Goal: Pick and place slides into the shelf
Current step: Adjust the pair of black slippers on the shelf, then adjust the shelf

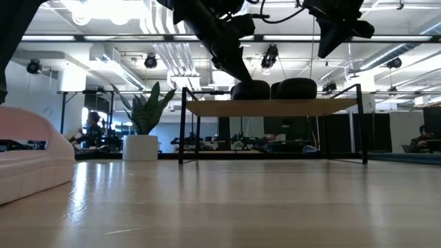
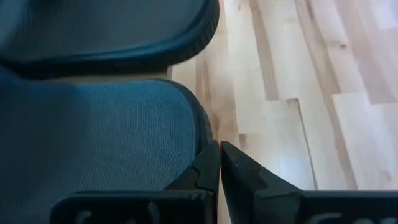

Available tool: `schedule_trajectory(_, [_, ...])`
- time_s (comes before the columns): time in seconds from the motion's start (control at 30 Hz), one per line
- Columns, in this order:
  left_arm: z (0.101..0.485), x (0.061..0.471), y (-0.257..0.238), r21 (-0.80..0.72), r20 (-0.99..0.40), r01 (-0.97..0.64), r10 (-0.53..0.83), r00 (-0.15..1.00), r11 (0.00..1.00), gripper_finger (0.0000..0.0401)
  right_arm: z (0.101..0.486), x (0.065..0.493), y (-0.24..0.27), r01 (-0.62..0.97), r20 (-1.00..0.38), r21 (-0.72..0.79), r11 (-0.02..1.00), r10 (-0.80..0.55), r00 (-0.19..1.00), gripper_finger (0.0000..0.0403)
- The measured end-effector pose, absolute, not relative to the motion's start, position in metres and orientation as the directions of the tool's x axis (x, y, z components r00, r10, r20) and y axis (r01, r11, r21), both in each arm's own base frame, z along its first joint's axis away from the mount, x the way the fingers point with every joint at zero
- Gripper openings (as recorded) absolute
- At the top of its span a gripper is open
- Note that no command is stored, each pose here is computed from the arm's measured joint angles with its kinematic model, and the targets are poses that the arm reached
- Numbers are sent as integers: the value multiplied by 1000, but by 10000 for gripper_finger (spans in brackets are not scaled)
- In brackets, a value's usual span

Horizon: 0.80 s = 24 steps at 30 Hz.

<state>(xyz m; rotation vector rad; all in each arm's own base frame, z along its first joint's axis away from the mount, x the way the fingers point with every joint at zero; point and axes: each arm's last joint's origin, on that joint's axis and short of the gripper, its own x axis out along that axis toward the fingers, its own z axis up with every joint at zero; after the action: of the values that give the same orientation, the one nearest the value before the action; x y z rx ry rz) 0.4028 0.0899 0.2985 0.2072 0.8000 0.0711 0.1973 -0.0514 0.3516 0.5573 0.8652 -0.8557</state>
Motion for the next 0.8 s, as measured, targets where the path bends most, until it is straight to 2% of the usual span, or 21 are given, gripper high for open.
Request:
schedule_trajectory(0.23, [321,386,88,227,-684,-73,212,698,971,0,351,196,-51,823,-838,65,564,-417,351,11])
schedule_trajectory(0.43, [361,339,87,295,-639,-274,403,655,915,0,351,193,-51,828,-844,46,559,-422,332,11])
schedule_trajectory(0.57, [376,318,85,228,-595,-298,375,711,927,0,352,192,-52,832,-837,35,554,-439,328,11])
schedule_trajectory(0.63, [374,306,84,250,-616,-330,412,671,910,0,352,192,-53,834,-837,34,550,-441,325,11])
schedule_trajectory(0.73, [356,289,93,289,-666,-444,511,543,848,0,351,191,-53,835,-839,30,549,-440,320,11])
schedule_trajectory(0.8, [341,280,101,251,-697,-477,500,514,842,0,351,191,-53,835,-840,29,549,-439,317,11])
